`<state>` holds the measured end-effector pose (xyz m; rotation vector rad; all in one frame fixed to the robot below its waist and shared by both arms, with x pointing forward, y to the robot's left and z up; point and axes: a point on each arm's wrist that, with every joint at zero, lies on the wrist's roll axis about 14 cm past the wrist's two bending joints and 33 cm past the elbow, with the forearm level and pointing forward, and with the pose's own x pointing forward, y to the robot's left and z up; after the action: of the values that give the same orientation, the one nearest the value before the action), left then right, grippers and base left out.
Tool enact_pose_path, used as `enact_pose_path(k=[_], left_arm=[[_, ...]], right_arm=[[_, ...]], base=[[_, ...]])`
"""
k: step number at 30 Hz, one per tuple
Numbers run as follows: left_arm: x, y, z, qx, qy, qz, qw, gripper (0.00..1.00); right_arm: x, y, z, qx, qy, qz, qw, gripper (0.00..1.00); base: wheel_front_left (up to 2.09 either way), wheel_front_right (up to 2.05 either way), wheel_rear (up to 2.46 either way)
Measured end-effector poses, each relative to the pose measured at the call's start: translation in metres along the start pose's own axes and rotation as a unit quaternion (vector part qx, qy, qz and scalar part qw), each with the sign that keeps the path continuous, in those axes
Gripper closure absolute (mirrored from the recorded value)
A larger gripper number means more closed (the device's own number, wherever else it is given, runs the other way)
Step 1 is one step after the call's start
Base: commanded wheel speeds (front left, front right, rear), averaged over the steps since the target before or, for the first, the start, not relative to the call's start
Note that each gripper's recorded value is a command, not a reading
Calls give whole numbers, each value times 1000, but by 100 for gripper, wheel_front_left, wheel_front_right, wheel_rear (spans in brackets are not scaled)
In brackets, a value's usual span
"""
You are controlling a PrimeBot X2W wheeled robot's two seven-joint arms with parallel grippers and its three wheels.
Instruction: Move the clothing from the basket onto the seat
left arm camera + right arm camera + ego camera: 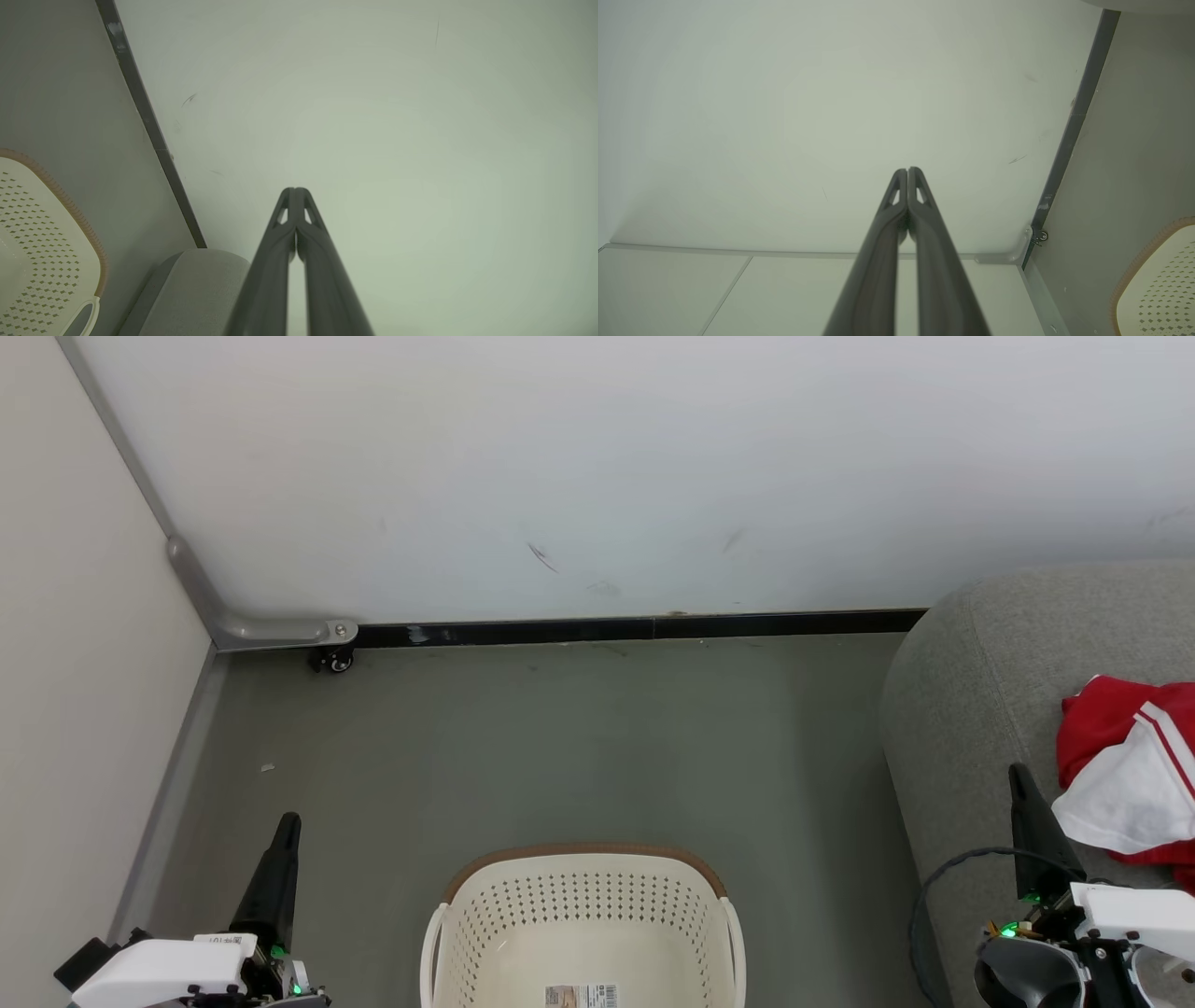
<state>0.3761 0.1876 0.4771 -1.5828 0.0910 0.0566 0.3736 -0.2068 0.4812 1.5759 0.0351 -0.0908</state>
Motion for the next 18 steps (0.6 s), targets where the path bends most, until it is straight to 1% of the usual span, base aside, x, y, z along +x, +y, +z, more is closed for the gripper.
enact_pose_path(k=[18], left_arm=[[0,0,0,0,0,0,1000,100]], right_arm=[[0,0,0,0,1,0,1000,100]], base=[[0,0,0]])
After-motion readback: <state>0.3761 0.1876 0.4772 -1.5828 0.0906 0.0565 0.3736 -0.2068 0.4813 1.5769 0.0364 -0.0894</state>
